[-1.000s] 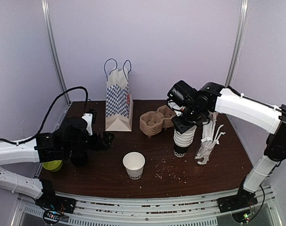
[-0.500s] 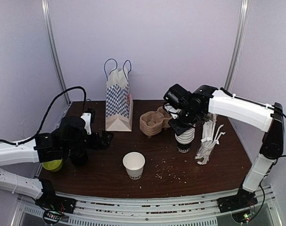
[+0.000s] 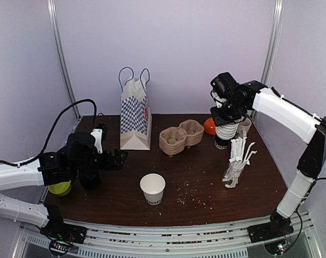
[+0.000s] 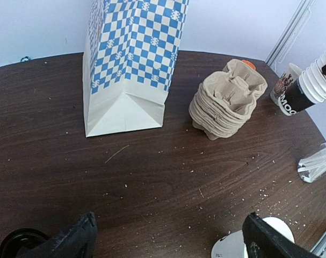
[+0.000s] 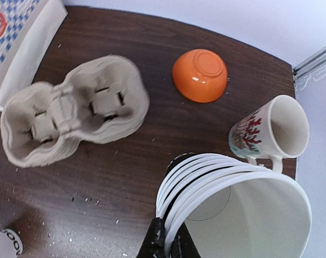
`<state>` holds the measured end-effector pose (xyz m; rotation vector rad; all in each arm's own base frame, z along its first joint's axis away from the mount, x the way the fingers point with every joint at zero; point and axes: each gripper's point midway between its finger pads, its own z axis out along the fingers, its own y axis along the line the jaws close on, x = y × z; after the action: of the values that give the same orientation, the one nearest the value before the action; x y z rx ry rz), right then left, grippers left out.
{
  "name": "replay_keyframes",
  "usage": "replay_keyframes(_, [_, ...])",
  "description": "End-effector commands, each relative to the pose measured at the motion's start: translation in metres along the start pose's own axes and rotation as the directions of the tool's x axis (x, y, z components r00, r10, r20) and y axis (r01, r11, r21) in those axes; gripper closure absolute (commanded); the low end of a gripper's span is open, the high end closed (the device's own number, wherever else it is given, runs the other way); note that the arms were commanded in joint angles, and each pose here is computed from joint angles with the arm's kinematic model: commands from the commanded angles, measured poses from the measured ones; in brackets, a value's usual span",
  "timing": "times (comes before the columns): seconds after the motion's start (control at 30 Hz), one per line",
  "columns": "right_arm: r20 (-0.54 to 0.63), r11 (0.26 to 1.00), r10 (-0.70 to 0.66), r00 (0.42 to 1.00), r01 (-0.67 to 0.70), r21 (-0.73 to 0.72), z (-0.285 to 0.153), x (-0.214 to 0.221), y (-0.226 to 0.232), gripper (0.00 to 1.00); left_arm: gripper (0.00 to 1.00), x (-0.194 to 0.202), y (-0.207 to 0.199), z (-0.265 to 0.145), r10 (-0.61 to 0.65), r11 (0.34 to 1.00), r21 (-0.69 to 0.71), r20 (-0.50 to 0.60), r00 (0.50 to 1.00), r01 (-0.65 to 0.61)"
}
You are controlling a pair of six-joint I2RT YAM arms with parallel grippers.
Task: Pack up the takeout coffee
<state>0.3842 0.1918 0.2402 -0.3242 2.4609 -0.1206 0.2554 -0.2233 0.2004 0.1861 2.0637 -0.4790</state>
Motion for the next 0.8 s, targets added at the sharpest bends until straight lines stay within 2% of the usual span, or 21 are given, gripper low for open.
replay_keyframes(0.0, [0.077, 0.991, 0.129, 0.989, -0.132, 0.035, 0.007, -0.031, -0.038, 1.0, 0.02, -0.008, -0.004, -0.001, -0.006, 0.999, 0.034, 0.033, 0.999, 0.005])
replay_keyframes(0.2, [0.098, 0.972, 0.232, 0.968, -0.236, 0.022, 0.038, -0.047, -0.063, 1.0, 0.02, -0.009, -0.003, -0.001, -0.006, 1.0, 0.03, 0.033, 0.999, 0.005])
replay_keyframes(0.67, [-0.053, 0.979, 0.202, 0.978, -0.201, 0.024, 0.089, -0.038, -0.048, 1.0, 0.02, -0.005, 0.001, -0.005, -0.035, 0.999, 0.032, 0.021, 0.999, 0.035])
replay_keyframes(0.77, [-0.07, 0.98, 0.196, 0.978, -0.194, 0.036, 0.092, -0.033, -0.05, 0.88, 0.02, -0.005, 0.002, -0.007, -0.04, 0.999, 0.032, 0.022, 0.999, 0.039])
